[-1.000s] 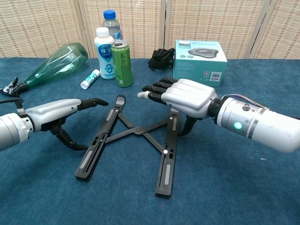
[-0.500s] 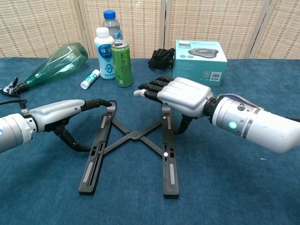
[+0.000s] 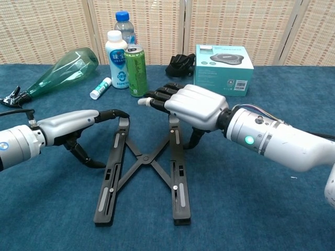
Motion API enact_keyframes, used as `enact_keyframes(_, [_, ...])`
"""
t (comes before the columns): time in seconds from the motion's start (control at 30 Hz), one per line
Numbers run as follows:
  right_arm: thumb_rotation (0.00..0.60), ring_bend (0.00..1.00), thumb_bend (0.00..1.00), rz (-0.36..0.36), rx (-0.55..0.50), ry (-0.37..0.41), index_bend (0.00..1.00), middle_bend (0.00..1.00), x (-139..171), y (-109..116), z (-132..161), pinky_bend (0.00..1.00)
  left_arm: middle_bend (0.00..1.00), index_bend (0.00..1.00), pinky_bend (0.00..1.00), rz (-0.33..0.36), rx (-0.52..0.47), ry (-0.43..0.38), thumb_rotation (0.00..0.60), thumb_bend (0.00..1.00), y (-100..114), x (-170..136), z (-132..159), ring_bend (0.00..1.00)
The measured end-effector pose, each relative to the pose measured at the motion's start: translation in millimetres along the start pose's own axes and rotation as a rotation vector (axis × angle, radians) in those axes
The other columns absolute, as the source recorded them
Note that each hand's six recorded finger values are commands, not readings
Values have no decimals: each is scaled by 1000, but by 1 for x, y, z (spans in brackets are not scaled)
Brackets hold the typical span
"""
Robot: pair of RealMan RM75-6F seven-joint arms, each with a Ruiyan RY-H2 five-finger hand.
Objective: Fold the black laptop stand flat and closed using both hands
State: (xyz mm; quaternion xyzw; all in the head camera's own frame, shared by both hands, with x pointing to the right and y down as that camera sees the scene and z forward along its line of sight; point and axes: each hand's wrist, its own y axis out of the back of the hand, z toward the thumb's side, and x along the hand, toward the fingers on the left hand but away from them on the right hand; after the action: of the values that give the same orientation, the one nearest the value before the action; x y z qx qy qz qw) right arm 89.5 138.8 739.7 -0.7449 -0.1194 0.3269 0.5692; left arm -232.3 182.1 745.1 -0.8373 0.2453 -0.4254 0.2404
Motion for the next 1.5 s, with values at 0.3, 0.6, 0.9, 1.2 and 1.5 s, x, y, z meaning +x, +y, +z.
enact_keyframes(0.3, [600, 0, 0, -25, -9, 12, 0, 0, -6, 5, 10, 0, 11, 0, 0, -2, -1, -12, 600, 147, 1, 3, 4, 1])
enact_keyframes(0.6, [600, 0, 0, -34, -11, 27, 0, 0, -11, 8, 18, 0, 11, 0, 0, -4, -1, -33, 600, 147, 1, 7, 13, 1])
enact_keyframes(0.9, [600, 0, 0, -20, -24, 54, 0, 0, -1, 18, 8, 0, 12, 0, 0, 34, 15, 13, 600, 147, 16, -4, -5, 1])
enact_keyframes(1.2, [600, 0, 0, 65, -123, 175, 0, 0, 13, 56, 8, 0, 11, 0, 0, 109, 40, 97, 600, 147, 47, -32, -32, 1])
enact_keyframes(1.5, [600, 0, 0, 295, -157, 335, 0, 0, 19, 72, 31, 0, 12, 0, 0, 176, 36, 199, 600, 147, 70, -54, -60, 1])
